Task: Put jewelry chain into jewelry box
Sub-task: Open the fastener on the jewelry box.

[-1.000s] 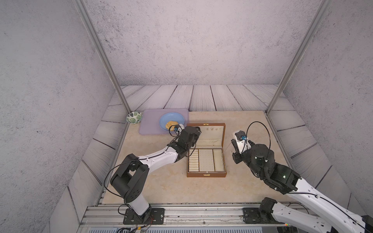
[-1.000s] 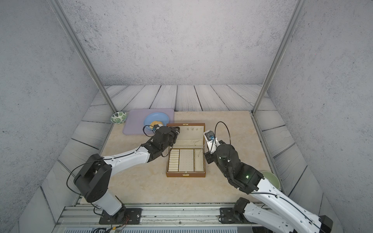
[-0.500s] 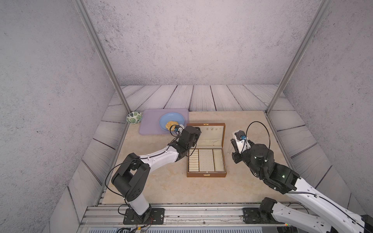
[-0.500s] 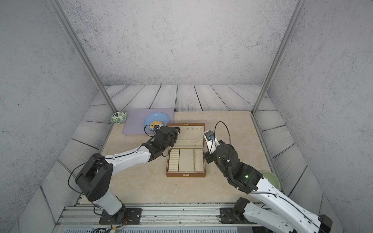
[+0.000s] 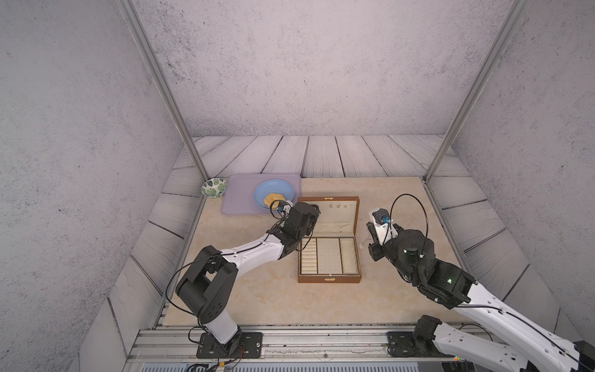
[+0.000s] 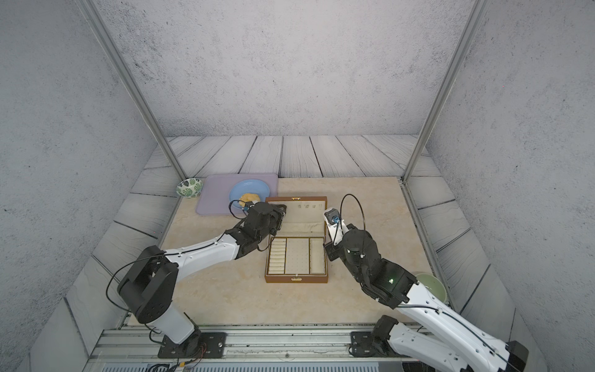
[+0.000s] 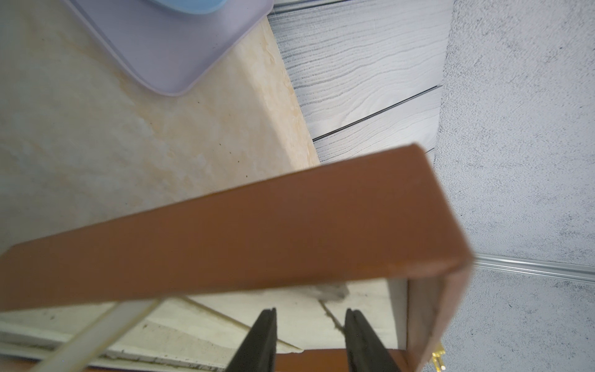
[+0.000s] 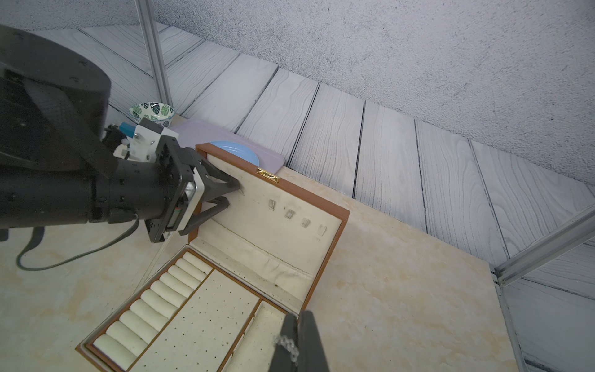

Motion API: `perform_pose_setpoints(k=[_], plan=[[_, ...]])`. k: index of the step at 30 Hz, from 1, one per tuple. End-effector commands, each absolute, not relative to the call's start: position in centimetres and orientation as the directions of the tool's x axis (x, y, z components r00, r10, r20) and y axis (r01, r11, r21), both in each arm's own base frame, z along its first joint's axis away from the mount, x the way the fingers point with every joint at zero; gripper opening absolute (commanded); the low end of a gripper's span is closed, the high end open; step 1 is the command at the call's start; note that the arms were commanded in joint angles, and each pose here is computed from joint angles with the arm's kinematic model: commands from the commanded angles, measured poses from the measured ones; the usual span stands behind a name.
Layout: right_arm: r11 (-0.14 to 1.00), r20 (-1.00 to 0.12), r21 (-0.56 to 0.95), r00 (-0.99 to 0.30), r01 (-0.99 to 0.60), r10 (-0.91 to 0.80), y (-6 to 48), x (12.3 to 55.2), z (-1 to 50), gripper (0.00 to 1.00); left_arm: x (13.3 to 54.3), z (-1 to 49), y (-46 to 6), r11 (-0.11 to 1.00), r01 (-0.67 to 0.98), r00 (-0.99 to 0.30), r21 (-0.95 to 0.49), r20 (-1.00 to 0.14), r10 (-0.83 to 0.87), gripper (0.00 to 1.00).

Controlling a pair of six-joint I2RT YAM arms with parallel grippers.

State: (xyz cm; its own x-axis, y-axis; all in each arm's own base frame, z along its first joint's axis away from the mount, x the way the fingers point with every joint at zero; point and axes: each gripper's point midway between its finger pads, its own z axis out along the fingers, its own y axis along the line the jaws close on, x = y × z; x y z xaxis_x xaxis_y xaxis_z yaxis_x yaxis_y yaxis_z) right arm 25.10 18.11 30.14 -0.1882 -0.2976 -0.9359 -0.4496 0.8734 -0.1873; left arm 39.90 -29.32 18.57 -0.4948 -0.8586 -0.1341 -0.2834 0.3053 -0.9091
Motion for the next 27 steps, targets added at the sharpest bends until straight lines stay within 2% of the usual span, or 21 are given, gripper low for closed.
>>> perform_pose_setpoints(k=[1,15,20,27], plan=[[0.875,-0.940,-0.173,-0.188,-0.451,-0.283,18.2,25.1,30.1,0.00,38.7,16.5,-28.7,0.341,-0.338,-0.509,-0.877,-0.135,-0.850,0.39],[0.866,-0.939,-0.166,-0.193,-0.471,-0.285,18.8,25.1,29.9,0.00,38.3,17.7,-28.1,0.329,-0.322,-0.496,-0.888,-0.137,-0.857,0.40],[0.845,-0.937,-0.156,-0.194,-0.512,-0.290,19.7,25.0,30.0,0.00,38.5,21.9,-27.5,0.397,-0.211,-0.520,-0.893,-0.242,-0.819,0.52],[0.819,-0.931,-0.156,-0.194,-0.552,-0.308,21.3,25.5,30.3,0.00,37.7,25.3,-24.5,0.596,-0.033,-0.592,-0.802,-0.465,-0.658,0.55]])
